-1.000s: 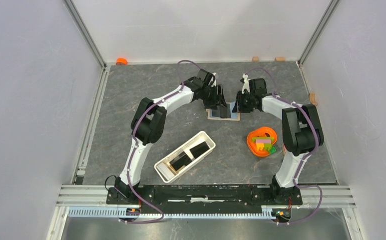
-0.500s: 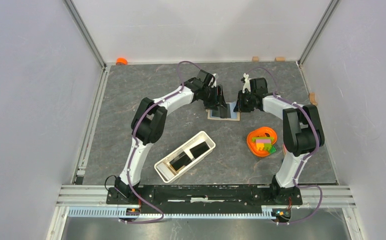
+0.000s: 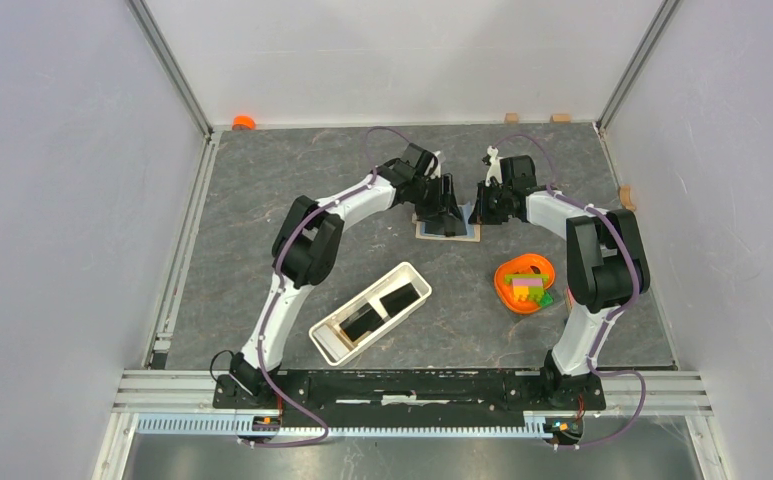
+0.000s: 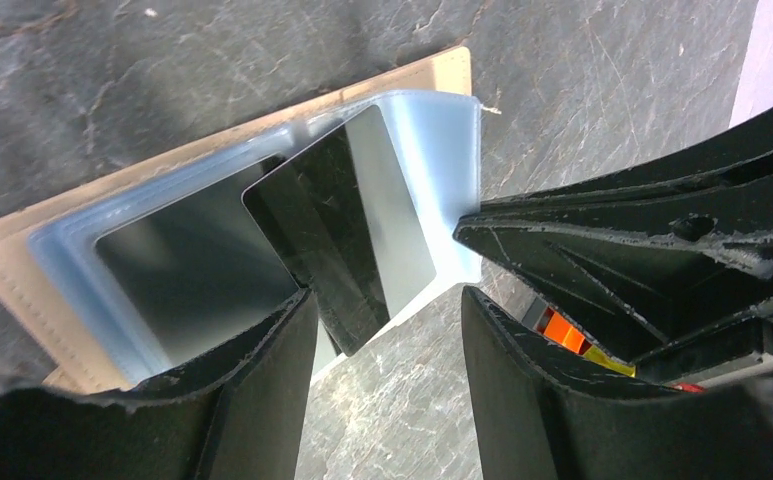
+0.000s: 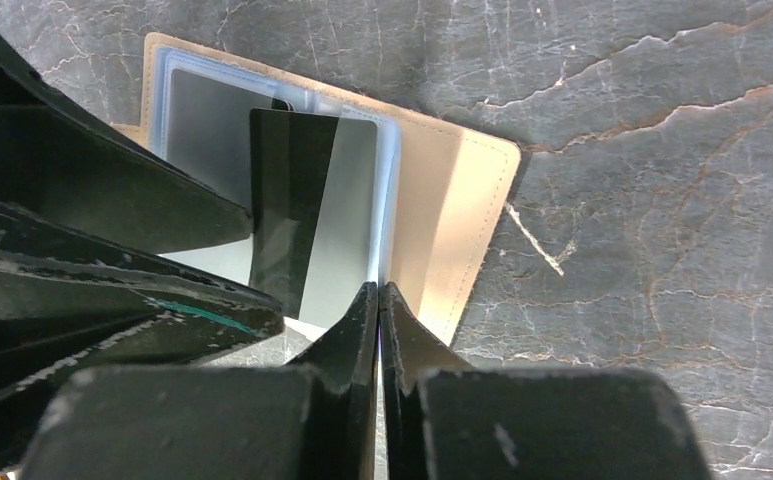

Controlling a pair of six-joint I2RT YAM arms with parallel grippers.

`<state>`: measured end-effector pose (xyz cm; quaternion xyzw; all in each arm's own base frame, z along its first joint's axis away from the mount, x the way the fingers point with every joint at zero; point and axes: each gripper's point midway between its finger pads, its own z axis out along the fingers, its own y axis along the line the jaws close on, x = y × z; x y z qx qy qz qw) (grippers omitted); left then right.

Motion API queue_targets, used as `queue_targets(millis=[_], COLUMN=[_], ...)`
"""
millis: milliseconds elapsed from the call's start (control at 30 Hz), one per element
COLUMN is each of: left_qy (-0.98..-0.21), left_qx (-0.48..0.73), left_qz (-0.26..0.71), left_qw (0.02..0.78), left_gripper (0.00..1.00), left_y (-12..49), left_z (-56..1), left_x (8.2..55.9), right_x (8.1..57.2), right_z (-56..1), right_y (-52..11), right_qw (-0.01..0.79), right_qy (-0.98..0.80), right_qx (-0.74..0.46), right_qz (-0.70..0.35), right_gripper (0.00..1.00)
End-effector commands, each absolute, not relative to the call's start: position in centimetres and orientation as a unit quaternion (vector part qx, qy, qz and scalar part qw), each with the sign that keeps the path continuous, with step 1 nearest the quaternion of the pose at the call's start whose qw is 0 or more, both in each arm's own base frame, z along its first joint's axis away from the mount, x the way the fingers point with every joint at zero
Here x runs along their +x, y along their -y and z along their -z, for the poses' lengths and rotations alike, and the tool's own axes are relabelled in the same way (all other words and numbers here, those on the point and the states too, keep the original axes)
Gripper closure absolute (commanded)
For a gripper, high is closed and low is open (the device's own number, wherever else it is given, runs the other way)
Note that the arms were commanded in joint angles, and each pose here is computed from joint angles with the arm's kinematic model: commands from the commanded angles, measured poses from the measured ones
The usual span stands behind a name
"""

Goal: Put the credit cards into the card holder
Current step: Insert the credit card into the card holder.

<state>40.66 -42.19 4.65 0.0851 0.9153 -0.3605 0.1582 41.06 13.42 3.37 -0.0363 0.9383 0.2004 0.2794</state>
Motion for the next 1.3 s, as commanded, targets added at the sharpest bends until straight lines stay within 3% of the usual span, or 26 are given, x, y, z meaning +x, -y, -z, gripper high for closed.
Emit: queue_targets(millis=[0,200,367,600,767,933,1267], left_qy=[-0.913,-0.901,-0.890,-0.877,-0.876,-0.888,-0.906], left_qx=[0.094,0.104,0.112,0.117,0.121,0.093,0.055], left_qz=[0.368,0.391,0.410,0.428,0.410,0.368,0.335], left_qw=[0.148,0.158,0.164,0.185,0.223,0.260,0.252], left_gripper=[0.38,0.39,0.39,0.39,0.39,0.37,0.35], left_y=[43.8,45.3,46.4,46.8,45.7,43.9,42.6], left_z=[-3.7,-3.9,-3.8,-5.0,-7.0,-7.8,-5.5], left_x=[40.3,40.3,40.3,40.4,41.0,42.0,42.7], right_x=[41.7,41.6,41.4,41.6,42.2,43.2,44.9], right_z=[-4.8,-4.8,-4.5,-4.5,-4.8,-4.6,-4.3], right_y=[-13.7,-13.7,-13.6,-12.0,-11.4,-12.0,-13.1], right_qw=[0.301,0.302,0.303,0.314,0.322,0.317,0.311], right_qy=[-0.929,-0.929,-0.929,-0.933,-0.929,-0.924,-0.915], right_qx=[-0.043,-0.042,-0.038,-0.020,-0.012,-0.021,-0.020], right_qz=[-0.210,-0.212,-0.210,-0.176,-0.181,-0.213,-0.255], right_gripper=[0.96,0.95,0.77,0.63,0.63,0.70,0.68])
